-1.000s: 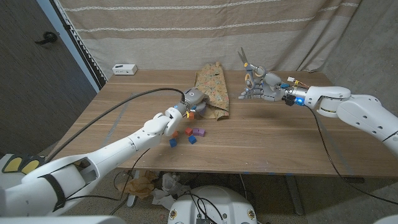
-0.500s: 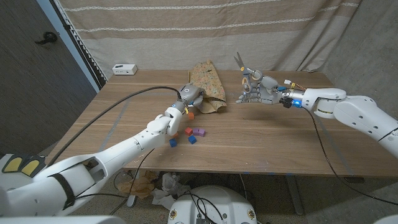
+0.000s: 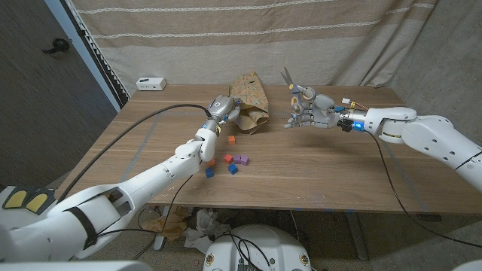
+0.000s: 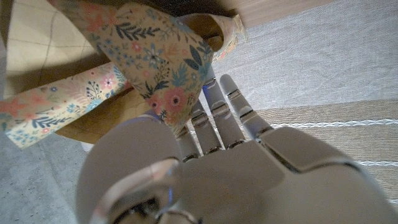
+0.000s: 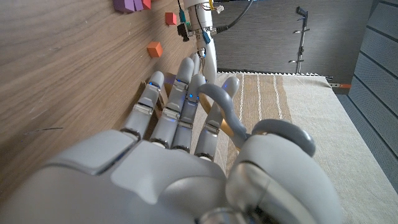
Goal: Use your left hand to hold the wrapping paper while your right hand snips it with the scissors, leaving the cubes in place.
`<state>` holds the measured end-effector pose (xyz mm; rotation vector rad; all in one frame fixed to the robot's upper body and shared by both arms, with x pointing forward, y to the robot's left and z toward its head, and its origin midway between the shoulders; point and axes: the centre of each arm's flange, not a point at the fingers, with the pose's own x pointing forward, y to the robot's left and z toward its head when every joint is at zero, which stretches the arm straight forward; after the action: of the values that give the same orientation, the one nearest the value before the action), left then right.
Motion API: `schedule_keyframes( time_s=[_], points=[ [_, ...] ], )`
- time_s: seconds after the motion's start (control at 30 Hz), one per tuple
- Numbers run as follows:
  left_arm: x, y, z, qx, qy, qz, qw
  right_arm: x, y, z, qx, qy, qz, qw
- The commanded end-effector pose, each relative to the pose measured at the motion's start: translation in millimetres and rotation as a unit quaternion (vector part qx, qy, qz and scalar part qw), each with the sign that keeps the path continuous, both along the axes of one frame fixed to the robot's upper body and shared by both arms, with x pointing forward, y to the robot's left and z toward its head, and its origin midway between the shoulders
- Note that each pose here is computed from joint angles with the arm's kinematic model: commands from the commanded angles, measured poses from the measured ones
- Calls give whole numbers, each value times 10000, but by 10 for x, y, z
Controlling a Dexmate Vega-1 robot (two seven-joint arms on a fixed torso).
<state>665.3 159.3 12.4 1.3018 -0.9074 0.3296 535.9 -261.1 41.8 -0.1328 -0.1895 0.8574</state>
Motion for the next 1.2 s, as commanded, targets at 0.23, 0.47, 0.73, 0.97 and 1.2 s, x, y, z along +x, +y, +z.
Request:
schedule_keyframes(
  time_s=[0.23, 0.47, 0.73, 0.97, 1.2],
  points=[
    [12, 90, 7, -352, 26, -74, 9993, -69, 69, -33, -306, 84, 234, 9992],
    [51, 16, 24, -481, 14, -108, 9988, -103, 114, -81, -383, 170, 264, 9988],
    [108, -165, 146, -523, -140, -291, 9981, -131, 148, -105, -448, 195, 336, 9982],
    [132, -282, 187, -520, -189, -491, 9973, -165, 169, -138, -514, 230, 382, 9977],
    [138, -357, 160, -544, -152, -622, 9965, -196, 127, -125, -597, 263, 342, 9973]
  ],
)
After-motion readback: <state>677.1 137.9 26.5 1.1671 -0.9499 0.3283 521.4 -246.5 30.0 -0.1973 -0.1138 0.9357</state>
